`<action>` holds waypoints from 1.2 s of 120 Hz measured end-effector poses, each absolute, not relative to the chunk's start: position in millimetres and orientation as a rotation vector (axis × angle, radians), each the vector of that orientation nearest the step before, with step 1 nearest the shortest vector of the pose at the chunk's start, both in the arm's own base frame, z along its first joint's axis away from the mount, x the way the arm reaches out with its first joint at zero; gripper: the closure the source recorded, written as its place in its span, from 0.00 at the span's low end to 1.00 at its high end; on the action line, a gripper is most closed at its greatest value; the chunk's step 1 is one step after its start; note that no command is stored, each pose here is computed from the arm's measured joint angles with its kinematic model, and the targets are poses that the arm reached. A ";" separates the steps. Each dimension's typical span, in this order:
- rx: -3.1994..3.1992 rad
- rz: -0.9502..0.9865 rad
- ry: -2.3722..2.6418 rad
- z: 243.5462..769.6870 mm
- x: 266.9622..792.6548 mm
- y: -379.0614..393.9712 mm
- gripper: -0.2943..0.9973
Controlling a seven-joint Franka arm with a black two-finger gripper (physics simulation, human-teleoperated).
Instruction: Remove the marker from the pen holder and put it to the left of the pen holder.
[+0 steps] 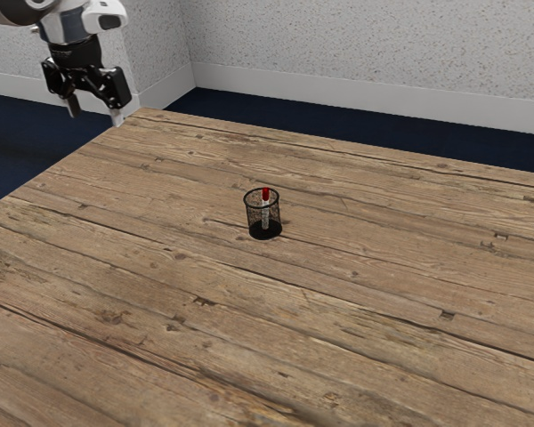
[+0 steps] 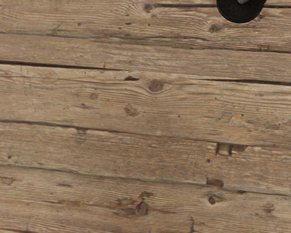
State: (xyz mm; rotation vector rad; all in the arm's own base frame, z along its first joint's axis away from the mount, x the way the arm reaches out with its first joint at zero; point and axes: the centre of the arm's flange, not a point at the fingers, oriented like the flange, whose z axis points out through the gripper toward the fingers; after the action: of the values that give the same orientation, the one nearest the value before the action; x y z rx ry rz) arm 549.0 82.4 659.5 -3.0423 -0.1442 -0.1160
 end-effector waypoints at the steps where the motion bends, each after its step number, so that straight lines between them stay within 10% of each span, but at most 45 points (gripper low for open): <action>1: -3.042 -0.116 -0.144 659.4 549.0 82.2 0.23; 63: -2.771 -0.220 -0.470 711.9 547.5 56.2 0.23; 80: -2.572 -0.319 -0.412 646.5 583.4 -109.8 0.23; 109: -2.467 -0.401 -0.553 449.4 670.3 -172.2 0.23; 144: -2.570 -0.635 -0.874 401.9 704.4 -184.3 0.23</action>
State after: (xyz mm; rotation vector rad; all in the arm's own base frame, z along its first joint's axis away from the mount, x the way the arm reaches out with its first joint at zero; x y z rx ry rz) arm 704.4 -184.3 401.9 -2.5696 -0.8740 -0.6351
